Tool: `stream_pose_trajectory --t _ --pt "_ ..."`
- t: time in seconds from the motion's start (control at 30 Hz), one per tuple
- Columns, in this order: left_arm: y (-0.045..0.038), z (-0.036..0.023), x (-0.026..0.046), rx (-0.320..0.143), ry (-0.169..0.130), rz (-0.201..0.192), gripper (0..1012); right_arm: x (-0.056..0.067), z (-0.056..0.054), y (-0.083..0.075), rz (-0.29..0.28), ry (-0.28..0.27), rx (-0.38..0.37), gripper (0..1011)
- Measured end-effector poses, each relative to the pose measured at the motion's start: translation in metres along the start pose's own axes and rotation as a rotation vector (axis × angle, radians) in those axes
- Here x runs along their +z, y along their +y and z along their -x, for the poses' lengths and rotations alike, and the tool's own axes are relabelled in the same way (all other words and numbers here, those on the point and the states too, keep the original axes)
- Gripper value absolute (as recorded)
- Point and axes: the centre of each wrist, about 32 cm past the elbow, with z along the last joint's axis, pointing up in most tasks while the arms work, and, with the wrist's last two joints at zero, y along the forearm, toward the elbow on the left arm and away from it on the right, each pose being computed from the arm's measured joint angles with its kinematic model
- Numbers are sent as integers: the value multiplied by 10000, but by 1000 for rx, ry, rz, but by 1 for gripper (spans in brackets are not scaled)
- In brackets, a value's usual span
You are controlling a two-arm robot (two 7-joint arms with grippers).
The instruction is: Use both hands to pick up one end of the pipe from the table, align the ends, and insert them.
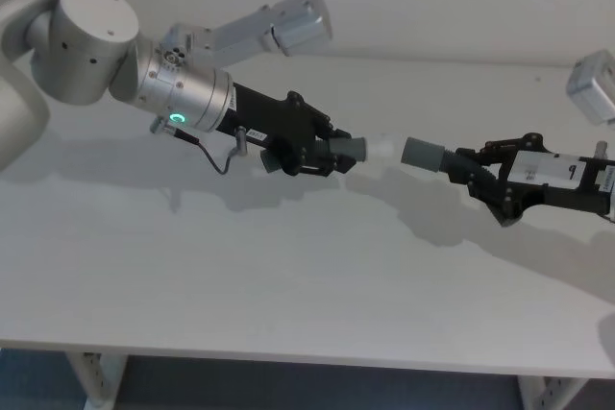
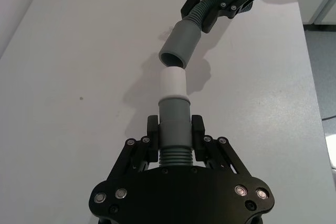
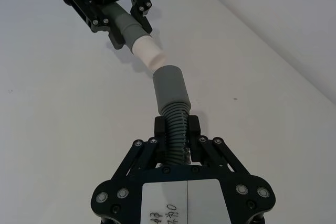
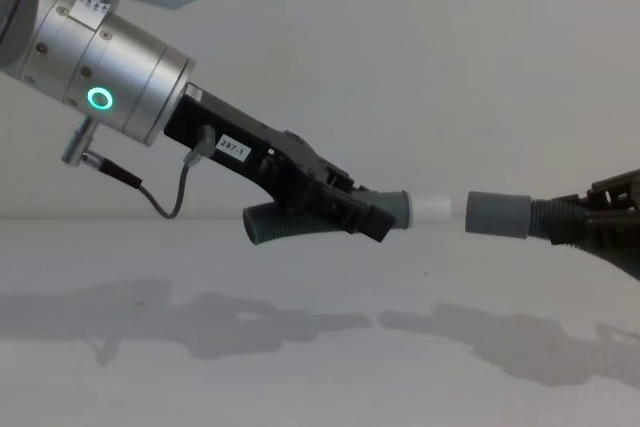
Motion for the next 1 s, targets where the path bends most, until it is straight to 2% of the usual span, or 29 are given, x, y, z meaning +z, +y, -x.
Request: stream_pose_trajectory --t 1.0 --pt "-46 -24 42 -9 -10 3 351 -8 10 -57 -20 4 32 237"
